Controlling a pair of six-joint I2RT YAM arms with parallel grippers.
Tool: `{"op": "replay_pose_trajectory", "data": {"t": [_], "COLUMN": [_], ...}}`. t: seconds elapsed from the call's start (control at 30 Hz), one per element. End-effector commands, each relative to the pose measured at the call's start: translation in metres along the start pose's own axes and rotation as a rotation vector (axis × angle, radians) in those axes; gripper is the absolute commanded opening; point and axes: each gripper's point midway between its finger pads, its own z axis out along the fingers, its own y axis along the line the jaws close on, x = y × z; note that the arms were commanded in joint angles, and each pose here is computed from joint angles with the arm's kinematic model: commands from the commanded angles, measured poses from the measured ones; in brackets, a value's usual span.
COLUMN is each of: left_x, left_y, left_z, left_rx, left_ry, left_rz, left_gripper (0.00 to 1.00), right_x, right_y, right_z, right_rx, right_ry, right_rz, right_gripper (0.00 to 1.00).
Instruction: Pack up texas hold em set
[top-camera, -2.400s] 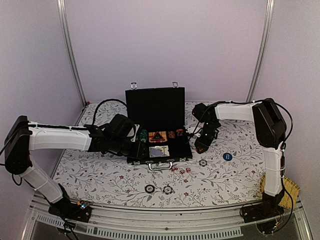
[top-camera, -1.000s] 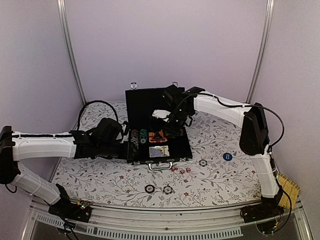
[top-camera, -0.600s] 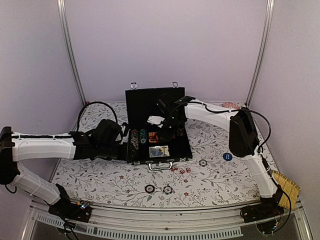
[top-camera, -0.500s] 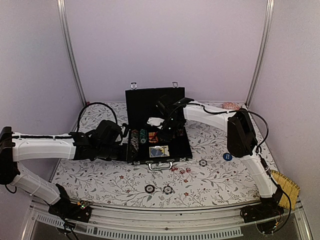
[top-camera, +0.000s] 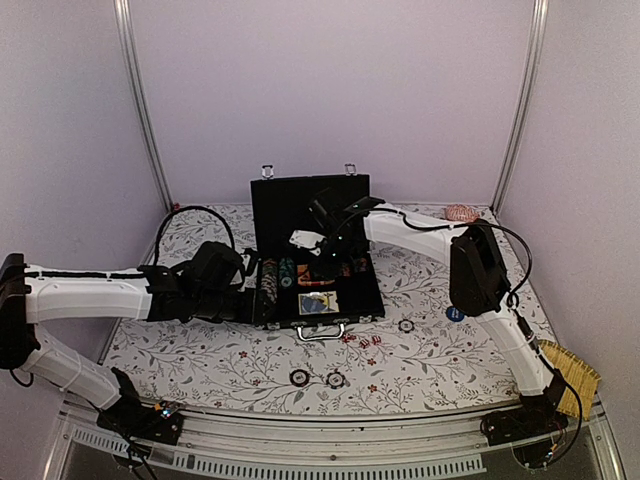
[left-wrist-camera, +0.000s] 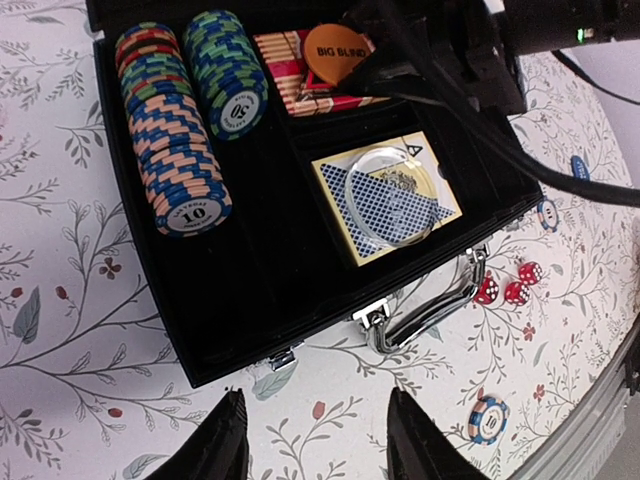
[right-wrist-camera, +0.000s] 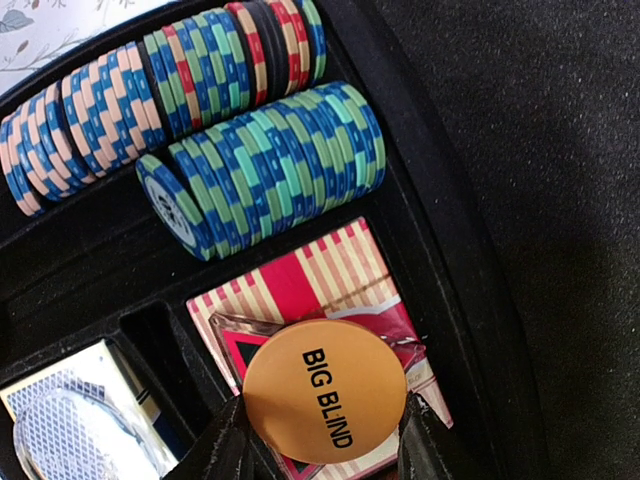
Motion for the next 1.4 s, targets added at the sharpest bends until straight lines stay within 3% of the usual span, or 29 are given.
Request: {"op": "replay_pose_trajectory", "data": {"t": [0.0, 0.67, 1.03, 1.13, 1.37], "left_x": [0.000, -0.001, -0.006, -0.007, -0.012], "left_y": [0.000, -0.001, -0.002, -0.001, -0.004], "left_z": [0.001, -0.002, -0.006, -0.008, -0.009], "left_rx": [0.010, 0.019, 0.017, 0.010, 0.008], "left_ry": [-0.009, -0.012, -0.021, -0.028, -0.030], "left_rz": [0.001, -0.011, -0.009, -0.011, -0.004], "left_gripper": [0.48, 0.48, 0.48, 0.48, 0.49], "right_x": [0.007, -0.002, -0.011, -0.012, 0.020], "right_y": [0.002, -0.004, 0.000, -0.001, 0.022], "right_z": [0.020, 0.002, -0.043, -0.072, -0.120], "right_rx": [0.005, 0.036, 0.011, 0.026, -0.013], "right_ry": [0.023, 0.004, -0.030, -0.054, -0.030], "right_rz": [-0.008, 0.000, 0.024, 0.025, 0.051], "right_gripper": [0.47, 0.64, 0.69, 0.69, 0.69]}}
